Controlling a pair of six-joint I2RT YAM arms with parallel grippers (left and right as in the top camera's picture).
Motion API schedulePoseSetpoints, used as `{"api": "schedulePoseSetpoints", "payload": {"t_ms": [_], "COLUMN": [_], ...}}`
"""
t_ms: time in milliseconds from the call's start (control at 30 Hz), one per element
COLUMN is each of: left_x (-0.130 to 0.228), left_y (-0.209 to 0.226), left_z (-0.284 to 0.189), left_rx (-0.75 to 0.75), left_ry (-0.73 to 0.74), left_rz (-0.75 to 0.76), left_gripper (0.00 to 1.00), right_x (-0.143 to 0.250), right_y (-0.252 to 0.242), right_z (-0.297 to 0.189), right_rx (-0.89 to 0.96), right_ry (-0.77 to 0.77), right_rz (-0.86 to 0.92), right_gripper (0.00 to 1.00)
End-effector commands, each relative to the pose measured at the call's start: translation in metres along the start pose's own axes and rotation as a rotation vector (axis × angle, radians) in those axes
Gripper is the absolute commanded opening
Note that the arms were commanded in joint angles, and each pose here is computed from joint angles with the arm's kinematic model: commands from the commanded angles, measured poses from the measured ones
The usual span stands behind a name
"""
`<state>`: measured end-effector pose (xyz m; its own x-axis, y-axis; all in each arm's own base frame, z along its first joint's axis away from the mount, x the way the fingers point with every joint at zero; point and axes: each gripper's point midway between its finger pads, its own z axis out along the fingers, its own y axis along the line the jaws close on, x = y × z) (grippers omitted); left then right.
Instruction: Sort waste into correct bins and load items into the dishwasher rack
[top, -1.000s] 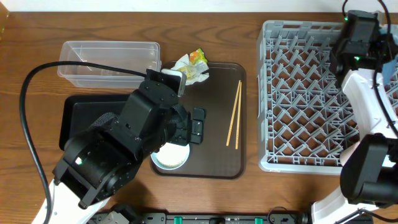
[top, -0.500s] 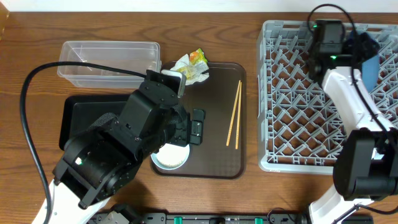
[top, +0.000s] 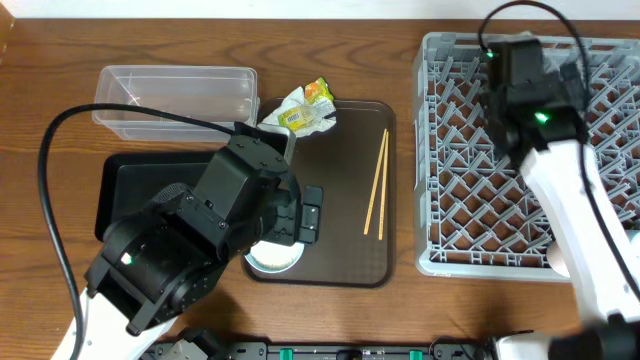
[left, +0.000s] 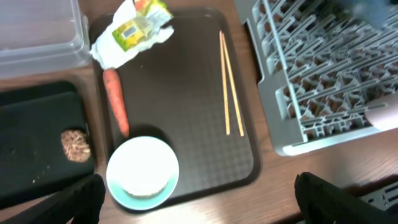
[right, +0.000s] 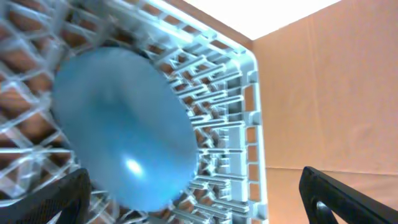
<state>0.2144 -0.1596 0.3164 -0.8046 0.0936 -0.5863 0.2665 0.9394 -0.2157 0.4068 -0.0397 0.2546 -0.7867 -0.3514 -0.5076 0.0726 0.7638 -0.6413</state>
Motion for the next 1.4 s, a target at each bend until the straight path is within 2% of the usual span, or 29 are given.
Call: {"api": "schedulePoseSetpoints", "payload": {"t_ms": [0, 133, 267, 400, 533, 633, 733, 867, 933, 1033, 1133, 1300, 1367], "left_x": [0.001, -0.001, -0.008, -0.009, -0.004, 0.005, 0.016, 0.037, 0.048, 0.061, 0.074, 0.1, 0.11], "left_y": [0.001, 0.001, -0.001, 0.01, 0.03, 0.036, 0.044, 0.068, 0.075, 0.079, 0.081, 0.045, 0.042], "left_z": [-0.003, -0.01, -0.033, -0.052, -0.06, -0.059, -0.056, -0.053, -0.049, -0.038, -0.017, 0.042, 0.067], "left_rx": [-0.001, 0.009, 0.044, 0.023, -0.069, -0.092, -0.134, -0.259, -0.301, -0.328, -0.349, -0.162, -0.15], "left_ry": [0.002, -0.02, -0.09, -0.161, -0.182, -0.145, -0.094, -0.026, 0.011, 0.064, 0.129, 0.299, 0.35], "left_rz": [0.003, 0.001, -0.006, 0.018, 0.021, 0.02, -0.01, -0.117, -0.163, -0.172, -0.152, -0.046, -0.036], "left_gripper": [0.98, 0.98, 0.98, 0.98, 0.98, 0.98, 0.98, 0.98, 0.98, 1.0, 0.96, 0.81, 0.78], "right_x": [-0.006, 0.004, 0.008, 0.015, 0.03, 0.041, 0.054, 0.067, 0.072, 0.071, 0.058, 0.027, 0.021], "right_y": [0.014, 0.051, 0.106, 0.138, 0.162, 0.192, 0.226, 0.259, 0.267, 0.262, 0.247, 0.192, 0.166], "right_z": [-0.037, -0.077, -0.128, -0.156, -0.152, -0.154, -0.163, -0.169, -0.16, -0.146, -0.139, -0.129, -0.126], "right_rx": [-0.173, -0.476, -0.91, -1.164, -1.189, -1.213, -1.232, -1.197, -1.111, -1.019, -1.002, -0.98, -0.968], "right_ry": [-0.083, -0.086, -0.076, -0.008, 0.155, 0.257, 0.319, 0.369, 0.406, 0.424, 0.389, 0.287, 0.25], "right_rz": [0.127, 0.197, 0.187, 0.193, 0.247, 0.223, 0.129, 0.043, 0.063, 0.13, 0.187, 0.344, 0.414], "right_gripper": [0.99, 0.99, 0.99, 0.99, 0.99, 0.83, 0.8, 0.82, 0.86, 0.9, 0.89, 0.93, 0.95]}}
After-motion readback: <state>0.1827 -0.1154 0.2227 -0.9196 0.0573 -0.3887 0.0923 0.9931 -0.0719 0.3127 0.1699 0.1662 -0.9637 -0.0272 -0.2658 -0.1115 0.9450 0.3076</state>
